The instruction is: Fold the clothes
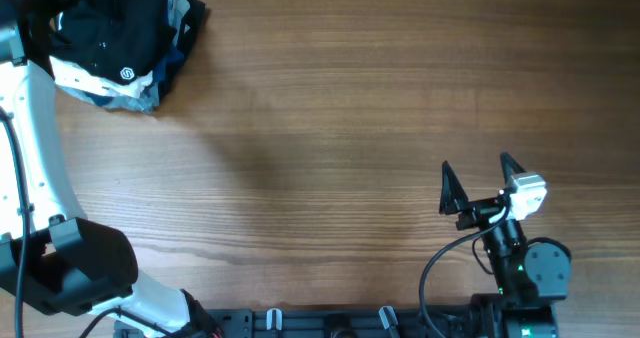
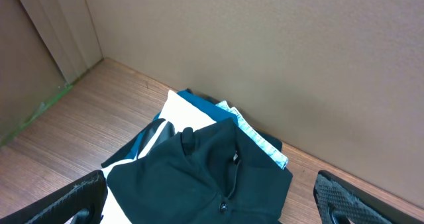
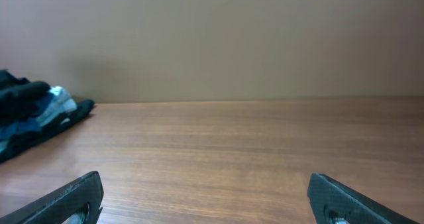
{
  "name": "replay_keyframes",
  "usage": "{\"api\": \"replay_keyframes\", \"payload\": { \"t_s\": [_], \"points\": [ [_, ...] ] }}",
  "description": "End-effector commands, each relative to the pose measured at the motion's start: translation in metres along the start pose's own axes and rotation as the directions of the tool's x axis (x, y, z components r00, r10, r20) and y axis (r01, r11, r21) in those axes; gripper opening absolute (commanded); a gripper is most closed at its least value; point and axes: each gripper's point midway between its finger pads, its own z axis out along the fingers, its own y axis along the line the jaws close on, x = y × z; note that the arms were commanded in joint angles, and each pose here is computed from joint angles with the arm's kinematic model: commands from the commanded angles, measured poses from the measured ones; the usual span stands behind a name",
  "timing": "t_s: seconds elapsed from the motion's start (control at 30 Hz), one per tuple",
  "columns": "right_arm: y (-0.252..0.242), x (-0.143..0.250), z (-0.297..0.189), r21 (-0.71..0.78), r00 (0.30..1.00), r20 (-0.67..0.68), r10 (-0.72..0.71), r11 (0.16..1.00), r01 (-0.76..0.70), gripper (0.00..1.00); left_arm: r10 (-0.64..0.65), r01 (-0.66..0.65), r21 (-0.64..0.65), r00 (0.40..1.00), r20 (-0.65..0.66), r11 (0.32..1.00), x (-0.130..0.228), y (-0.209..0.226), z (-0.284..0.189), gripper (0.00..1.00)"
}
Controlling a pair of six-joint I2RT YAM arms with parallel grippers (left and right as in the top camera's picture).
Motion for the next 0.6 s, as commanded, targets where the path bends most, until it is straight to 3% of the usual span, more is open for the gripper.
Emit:
{"api": "replay_keyframes", "payload": {
  "t_s": [0.0,0.17,0.57],
  "points": [
    [-0.007,0.011,0.0,0.038,1.0,0.008,0.02,0.999,-0.021,0.99,0.009,-0.009,-0.007,1.0,-0.003,1.0,0.002,0.0,0.002,1.0],
    [-0.01,0.031,0.004,0.042,0.999,-0.024,0.029,0.999,-0.028,1.0,0.009,-0.009,-0.007,1.0,-0.003,1.0,0.002,0.0,0.002,1.0],
    [-0.009,0.021,0.003,0.03,0.999,0.048,0.017,0.999,-0.018,1.0,0.009,-0.009,-0.007,1.0,-0.003,1.0,0.002,0.0,0.002,1.0]
  ]
}}
